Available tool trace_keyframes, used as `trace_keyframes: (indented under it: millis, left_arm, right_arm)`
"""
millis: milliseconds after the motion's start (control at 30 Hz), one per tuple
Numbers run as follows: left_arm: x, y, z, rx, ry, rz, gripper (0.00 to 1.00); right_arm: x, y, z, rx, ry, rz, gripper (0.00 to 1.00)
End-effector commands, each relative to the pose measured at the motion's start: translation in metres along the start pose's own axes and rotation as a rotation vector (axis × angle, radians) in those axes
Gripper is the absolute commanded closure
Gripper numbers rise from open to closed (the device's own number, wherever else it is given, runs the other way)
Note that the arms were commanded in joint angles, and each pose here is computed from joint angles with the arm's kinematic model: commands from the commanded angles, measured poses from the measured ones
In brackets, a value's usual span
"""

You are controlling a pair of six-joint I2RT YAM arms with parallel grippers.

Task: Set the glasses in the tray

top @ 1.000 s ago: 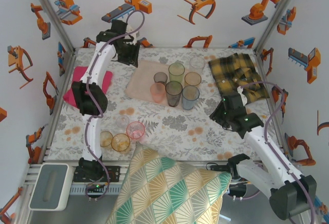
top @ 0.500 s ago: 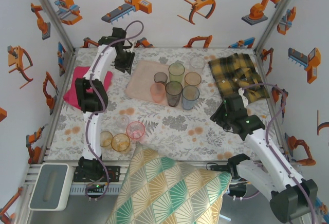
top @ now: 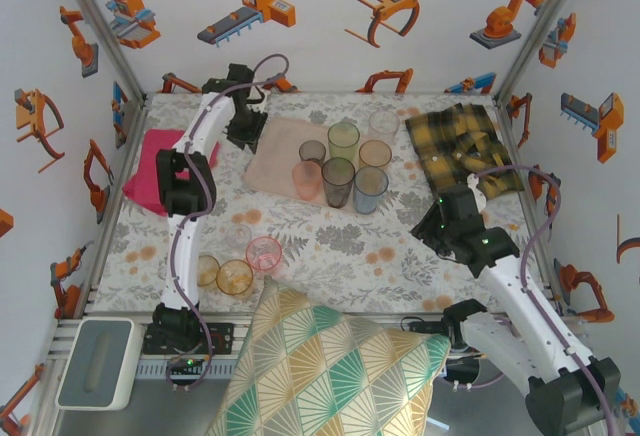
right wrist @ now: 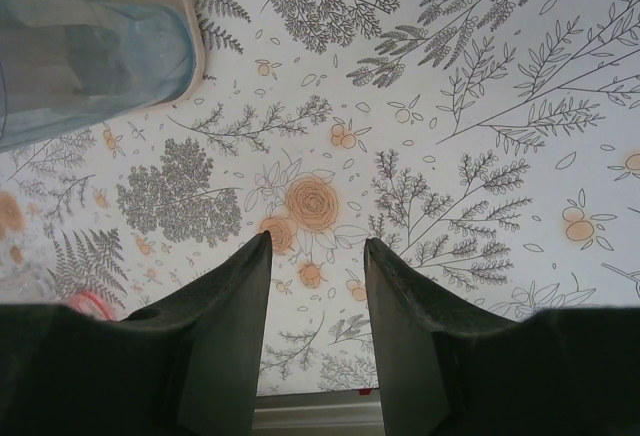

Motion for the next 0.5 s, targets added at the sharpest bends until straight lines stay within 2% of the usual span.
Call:
trace_keyframes:
  millis: [0, 467]
  left_arm:
    - [0.013, 0.001, -0.010, 0.055, 0.004, 0.025, 0.58]
    - [0.029, 0.002, -0.015, 0.075, -0.021, 0.052, 0.58]
  right_arm:
    - [-0.001, 0.000, -0.007, 0.017, 0.036, -0.017, 0.58]
    - [0.001, 0.002, -0.009, 0.015, 0.045, -0.009, 0.58]
Point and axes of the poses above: each hand's point on the last joint's axis, 136 mm out from that joint toward the fingers, its own x axis out along the fingers, its own z axis along the line the jaws close on, y = z × x, the point moved 9 cm from there along -x, back along the fingers, and after that the axes turned 7 degrees about x, right-handed, at the moved point
